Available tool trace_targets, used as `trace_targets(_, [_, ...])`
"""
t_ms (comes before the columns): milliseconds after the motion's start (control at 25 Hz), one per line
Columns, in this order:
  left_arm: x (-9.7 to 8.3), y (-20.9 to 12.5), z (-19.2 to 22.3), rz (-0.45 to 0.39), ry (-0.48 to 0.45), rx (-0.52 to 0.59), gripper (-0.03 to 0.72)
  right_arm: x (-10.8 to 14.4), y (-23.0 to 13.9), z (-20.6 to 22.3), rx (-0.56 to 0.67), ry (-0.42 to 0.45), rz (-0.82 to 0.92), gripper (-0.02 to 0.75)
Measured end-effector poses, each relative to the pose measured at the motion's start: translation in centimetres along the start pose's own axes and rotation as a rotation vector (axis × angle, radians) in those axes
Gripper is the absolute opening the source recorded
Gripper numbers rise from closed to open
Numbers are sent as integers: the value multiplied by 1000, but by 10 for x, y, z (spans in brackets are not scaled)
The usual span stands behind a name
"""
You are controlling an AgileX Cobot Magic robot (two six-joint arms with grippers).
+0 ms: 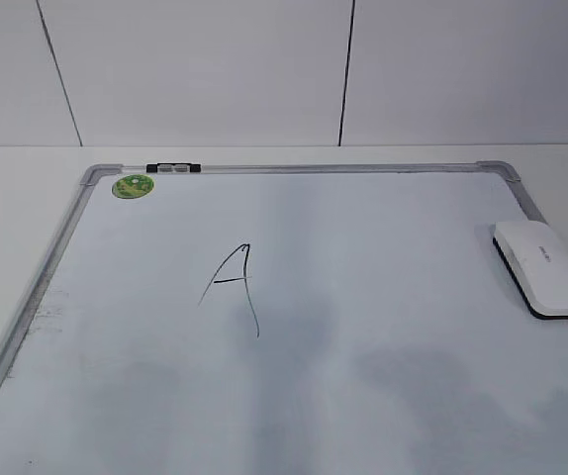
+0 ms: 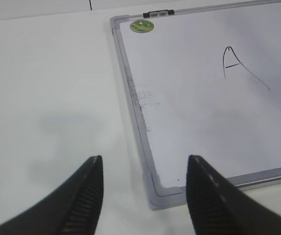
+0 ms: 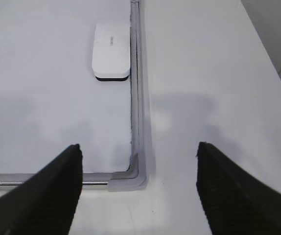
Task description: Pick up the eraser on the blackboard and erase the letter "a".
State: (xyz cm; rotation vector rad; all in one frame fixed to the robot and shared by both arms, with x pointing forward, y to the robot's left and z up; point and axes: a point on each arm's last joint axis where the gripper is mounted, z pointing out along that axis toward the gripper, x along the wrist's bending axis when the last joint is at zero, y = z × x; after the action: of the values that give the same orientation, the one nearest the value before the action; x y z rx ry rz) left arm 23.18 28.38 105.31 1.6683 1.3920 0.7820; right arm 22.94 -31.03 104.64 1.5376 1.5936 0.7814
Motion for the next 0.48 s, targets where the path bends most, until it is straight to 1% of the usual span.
trace_targets(480, [0, -1, 0, 0, -3, 1, 412, -1, -1, -1, -7, -7, -2, 579])
